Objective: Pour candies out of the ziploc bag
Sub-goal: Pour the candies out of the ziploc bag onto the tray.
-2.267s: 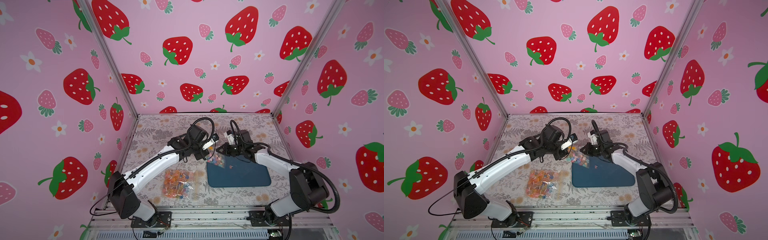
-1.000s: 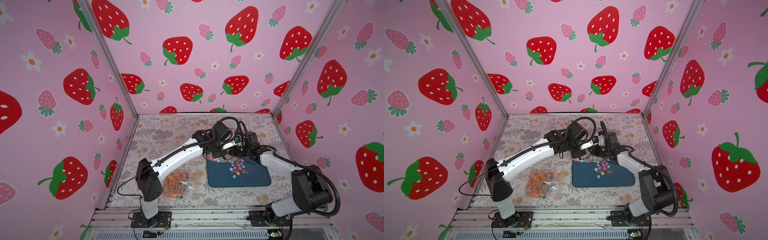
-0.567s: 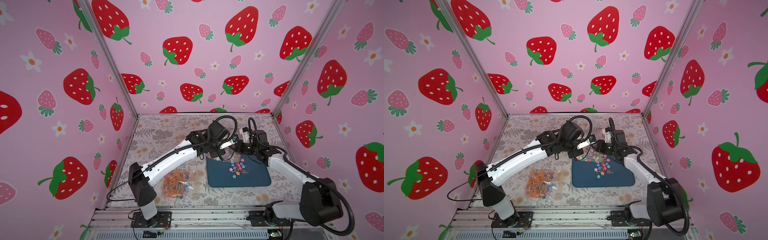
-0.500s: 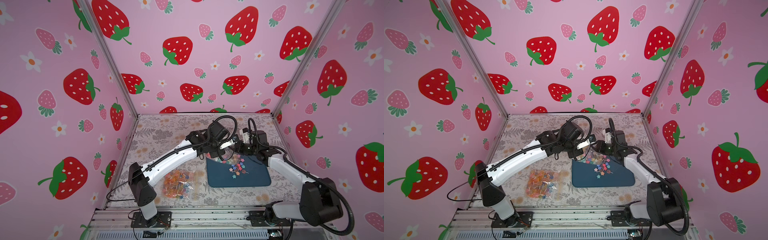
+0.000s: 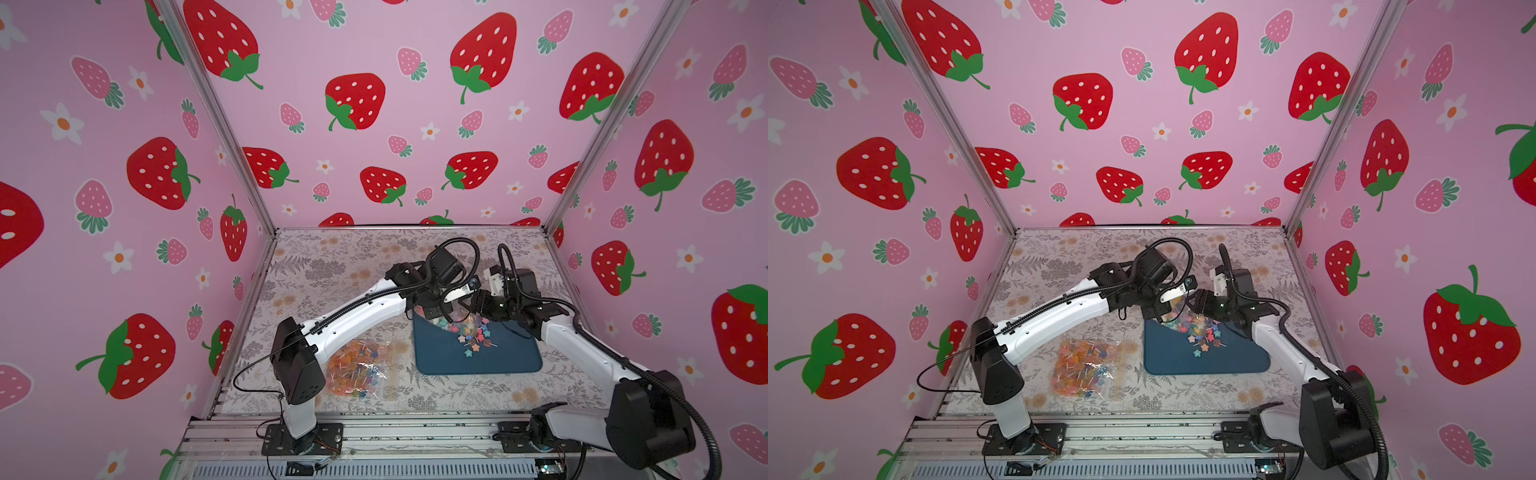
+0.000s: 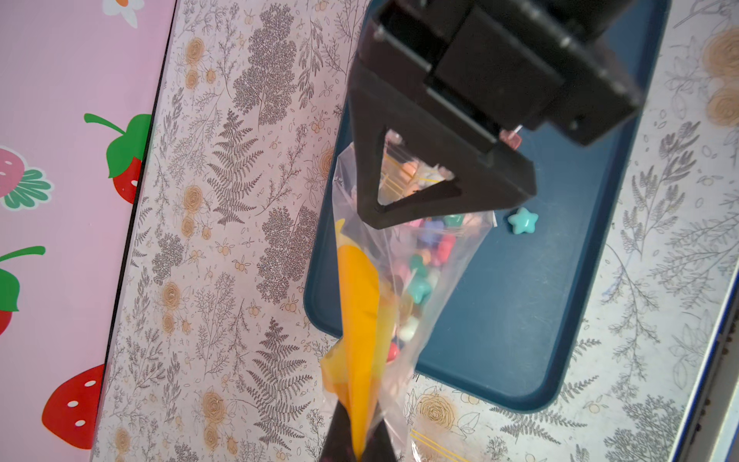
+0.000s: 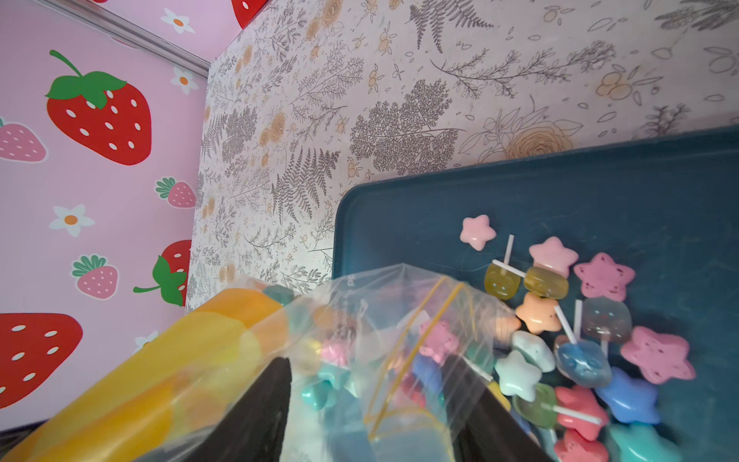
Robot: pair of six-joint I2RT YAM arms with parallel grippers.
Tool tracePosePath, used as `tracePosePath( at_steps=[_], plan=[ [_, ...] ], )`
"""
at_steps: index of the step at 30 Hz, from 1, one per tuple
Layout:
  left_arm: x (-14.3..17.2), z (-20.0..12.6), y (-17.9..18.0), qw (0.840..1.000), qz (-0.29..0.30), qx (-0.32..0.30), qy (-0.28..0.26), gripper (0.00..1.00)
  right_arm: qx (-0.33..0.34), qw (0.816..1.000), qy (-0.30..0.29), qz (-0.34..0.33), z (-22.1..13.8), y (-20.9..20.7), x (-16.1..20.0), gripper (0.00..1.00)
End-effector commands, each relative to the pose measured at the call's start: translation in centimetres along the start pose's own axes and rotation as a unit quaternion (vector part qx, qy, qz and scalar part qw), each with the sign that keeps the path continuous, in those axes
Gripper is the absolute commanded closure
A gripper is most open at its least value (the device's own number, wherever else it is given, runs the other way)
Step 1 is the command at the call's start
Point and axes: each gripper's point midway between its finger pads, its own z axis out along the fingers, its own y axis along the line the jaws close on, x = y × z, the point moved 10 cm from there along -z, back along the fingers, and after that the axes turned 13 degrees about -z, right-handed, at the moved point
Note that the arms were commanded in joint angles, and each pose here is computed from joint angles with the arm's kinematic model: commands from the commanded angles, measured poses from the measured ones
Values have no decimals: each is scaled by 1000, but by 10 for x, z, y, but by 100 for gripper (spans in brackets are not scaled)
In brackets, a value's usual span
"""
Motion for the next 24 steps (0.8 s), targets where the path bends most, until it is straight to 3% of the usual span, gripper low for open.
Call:
tracePosePath(
  at_steps=[1,5,12,19,24],
  plan=[
    [-5,-5,3,999,-14,-20,-33,100,21,1000,11,-1,-5,-5,11,36],
    [-9,-17,8,999,-18,-32,-39,100,22,1000,7,2,-9,-6,14,37],
    [-27,-41,13,997,-11,-33,-63,100,-9,1000,-6,3,-6,-3,12,47],
    [-31,-50,15,997,-5,-38,-68,100,-33,999,-27,-5,-6,2,5,72],
    [-25,-46,16,997,0,-52,-59,100,-36,997,-59,-25,-21,11,-3,97]
  ],
)
